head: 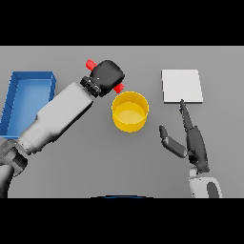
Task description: Pick up the red beaker and tilt it to pour out 1 green nut into yellow bowl. Pick up the yellow bowl and place it on the metallic measuring scale.
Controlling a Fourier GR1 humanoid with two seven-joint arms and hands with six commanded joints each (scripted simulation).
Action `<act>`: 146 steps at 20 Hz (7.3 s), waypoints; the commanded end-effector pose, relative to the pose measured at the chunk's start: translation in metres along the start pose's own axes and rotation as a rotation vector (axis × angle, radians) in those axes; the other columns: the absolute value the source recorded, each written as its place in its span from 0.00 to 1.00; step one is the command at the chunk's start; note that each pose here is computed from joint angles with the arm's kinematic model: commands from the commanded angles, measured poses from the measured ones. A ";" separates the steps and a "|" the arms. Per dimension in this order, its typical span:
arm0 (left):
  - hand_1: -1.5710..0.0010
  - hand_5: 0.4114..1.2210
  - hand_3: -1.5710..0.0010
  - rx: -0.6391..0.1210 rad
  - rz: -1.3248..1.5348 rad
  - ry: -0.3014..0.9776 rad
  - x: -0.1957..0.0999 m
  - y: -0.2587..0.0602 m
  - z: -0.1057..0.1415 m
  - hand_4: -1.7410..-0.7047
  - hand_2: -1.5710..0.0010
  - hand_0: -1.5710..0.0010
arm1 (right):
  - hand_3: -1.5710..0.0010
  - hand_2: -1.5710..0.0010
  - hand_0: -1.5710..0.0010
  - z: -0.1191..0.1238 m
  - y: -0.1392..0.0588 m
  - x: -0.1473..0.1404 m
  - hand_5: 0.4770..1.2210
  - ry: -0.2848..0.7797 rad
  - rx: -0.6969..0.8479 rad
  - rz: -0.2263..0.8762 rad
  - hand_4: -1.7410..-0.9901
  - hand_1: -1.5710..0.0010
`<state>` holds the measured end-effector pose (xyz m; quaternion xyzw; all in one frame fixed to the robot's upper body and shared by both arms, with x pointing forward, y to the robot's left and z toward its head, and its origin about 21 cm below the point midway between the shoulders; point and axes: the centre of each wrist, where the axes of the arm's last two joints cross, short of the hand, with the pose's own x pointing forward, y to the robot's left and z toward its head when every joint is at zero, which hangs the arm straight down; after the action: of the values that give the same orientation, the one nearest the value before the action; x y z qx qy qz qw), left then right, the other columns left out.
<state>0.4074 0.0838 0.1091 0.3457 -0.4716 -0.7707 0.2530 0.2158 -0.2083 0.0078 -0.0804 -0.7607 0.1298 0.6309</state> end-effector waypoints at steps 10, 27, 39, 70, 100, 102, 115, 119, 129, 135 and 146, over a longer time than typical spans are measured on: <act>0.00 1.00 0.00 -0.098 -0.391 -0.010 0.016 0.016 -0.020 0.01 0.00 0.00 | 1.00 1.00 1.00 -0.001 -0.003 -0.003 0.29 -0.007 0.013 -0.009 0.91 1.00; 0.00 1.00 0.00 -0.153 -0.914 -0.082 0.059 0.038 -0.035 0.01 0.00 0.00 | 1.00 1.00 1.00 -0.002 0.001 0.000 0.28 -0.021 -0.006 0.017 0.93 1.00; 0.00 1.00 0.18 -0.005 -0.503 0.199 -0.060 0.151 -0.010 0.01 0.00 0.00 | 1.00 1.00 1.00 -0.006 0.005 0.000 0.28 -0.027 -0.008 0.031 0.99 1.00; 0.00 1.00 0.05 0.452 1.235 1.094 -0.164 -0.104 0.154 0.00 0.00 0.00 | 1.00 1.00 1.00 -0.005 0.001 -0.006 0.23 -0.010 0.010 0.037 0.98 1.00; 0.98 0.31 0.98 0.304 1.161 1.008 -0.123 -0.138 0.167 0.96 0.98 0.97 | 1.00 1.00 1.00 -0.033 -0.014 0.011 0.27 -0.059 0.259 0.293 0.93 1.00; 0.99 0.31 0.99 0.309 1.167 0.989 -0.120 -0.139 0.165 0.96 0.99 0.98 | 1.00 1.00 1.00 -0.052 -0.015 0.020 0.27 -0.064 0.363 0.430 0.86 1.00; 1.00 0.36 1.00 0.296 1.148 1.006 -0.125 -0.136 0.168 0.96 1.00 1.00 | 1.00 1.00 1.00 -0.120 0.016 0.048 0.31 -0.281 0.896 1.081 0.70 1.00; 1.00 0.36 1.00 0.297 1.150 0.997 -0.125 -0.137 0.172 0.96 1.00 1.00 | 1.00 1.00 1.00 -0.129 0.036 0.044 0.33 -0.263 0.997 1.116 0.69 1.00; 1.00 0.35 1.00 0.303 1.140 1.009 -0.129 -0.142 0.179 0.96 1.00 1.00 | 1.00 1.00 1.00 -0.152 0.061 0.041 0.35 -0.224 1.116 1.228 0.64 1.00; 1.00 0.35 1.00 0.304 1.141 1.000 -0.127 -0.141 0.180 0.96 1.00 1.00 | 0.97 0.99 1.00 -0.154 0.071 0.040 0.37 -0.163 1.172 1.219 0.61 1.00; 1.00 0.35 1.00 0.313 1.132 0.997 -0.129 -0.139 0.178 0.96 1.00 1.00 | 0.36 0.25 0.19 -0.154 0.069 0.039 0.89 -0.097 1.225 1.180 0.16 0.19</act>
<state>0.3431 0.3334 0.0777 0.3899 -0.5105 -0.2012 0.7395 0.3565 -0.1159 0.0507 -0.1019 -0.4182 0.8287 0.3579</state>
